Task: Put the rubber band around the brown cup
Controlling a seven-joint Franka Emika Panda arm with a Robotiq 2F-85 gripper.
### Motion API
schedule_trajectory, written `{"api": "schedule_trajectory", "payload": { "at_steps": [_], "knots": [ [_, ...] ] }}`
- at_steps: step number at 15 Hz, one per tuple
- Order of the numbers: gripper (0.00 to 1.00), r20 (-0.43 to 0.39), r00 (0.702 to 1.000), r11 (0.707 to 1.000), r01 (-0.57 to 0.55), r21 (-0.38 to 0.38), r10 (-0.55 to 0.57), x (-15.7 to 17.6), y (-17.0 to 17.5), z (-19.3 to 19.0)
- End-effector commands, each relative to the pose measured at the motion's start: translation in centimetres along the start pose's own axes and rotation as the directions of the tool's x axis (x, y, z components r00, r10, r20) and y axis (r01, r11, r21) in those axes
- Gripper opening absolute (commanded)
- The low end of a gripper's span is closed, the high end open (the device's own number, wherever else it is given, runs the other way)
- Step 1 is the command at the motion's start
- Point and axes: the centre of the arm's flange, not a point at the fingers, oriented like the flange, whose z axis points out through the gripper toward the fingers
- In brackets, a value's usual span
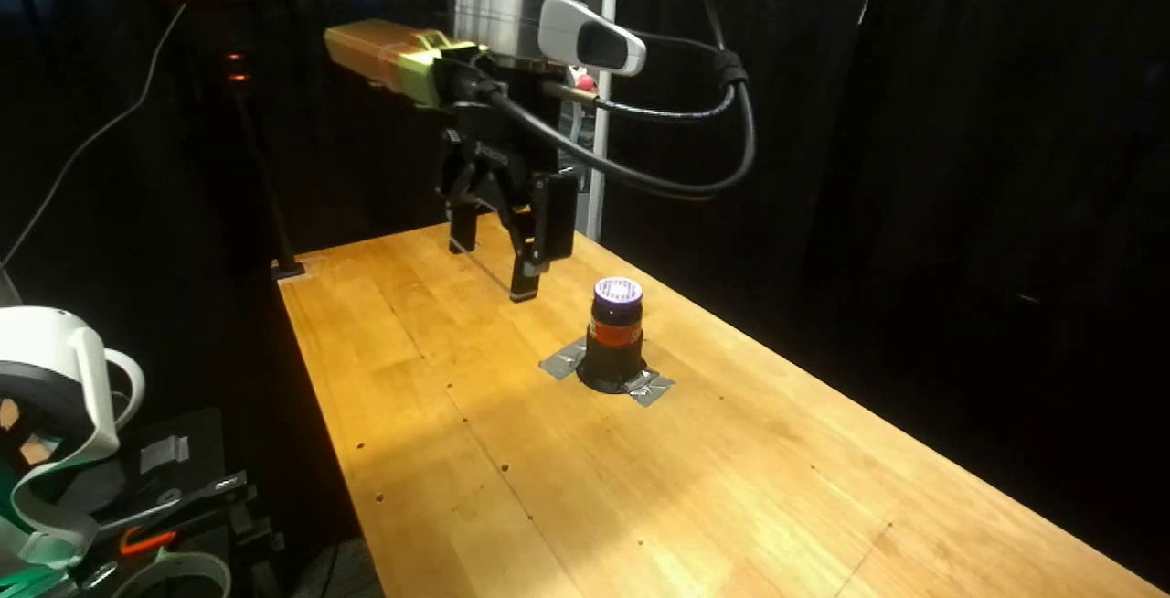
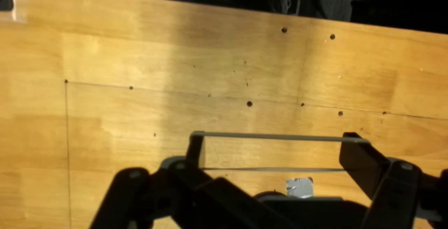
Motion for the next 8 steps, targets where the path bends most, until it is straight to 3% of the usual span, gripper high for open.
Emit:
{"api": "schedule_trajectory", "payload": {
  "at_steps": [1, 8],
  "knots": [
    [1.00, -0.058, 0.997, 0.999, -0.045, -0.019, 0.043, 9.2, -2.4, -0.3],
    [1.00, -0.218, 0.968, 0.991, -0.134, -0.029, 0.125, 19.5, -6.1, 2.8]
  ]
}}
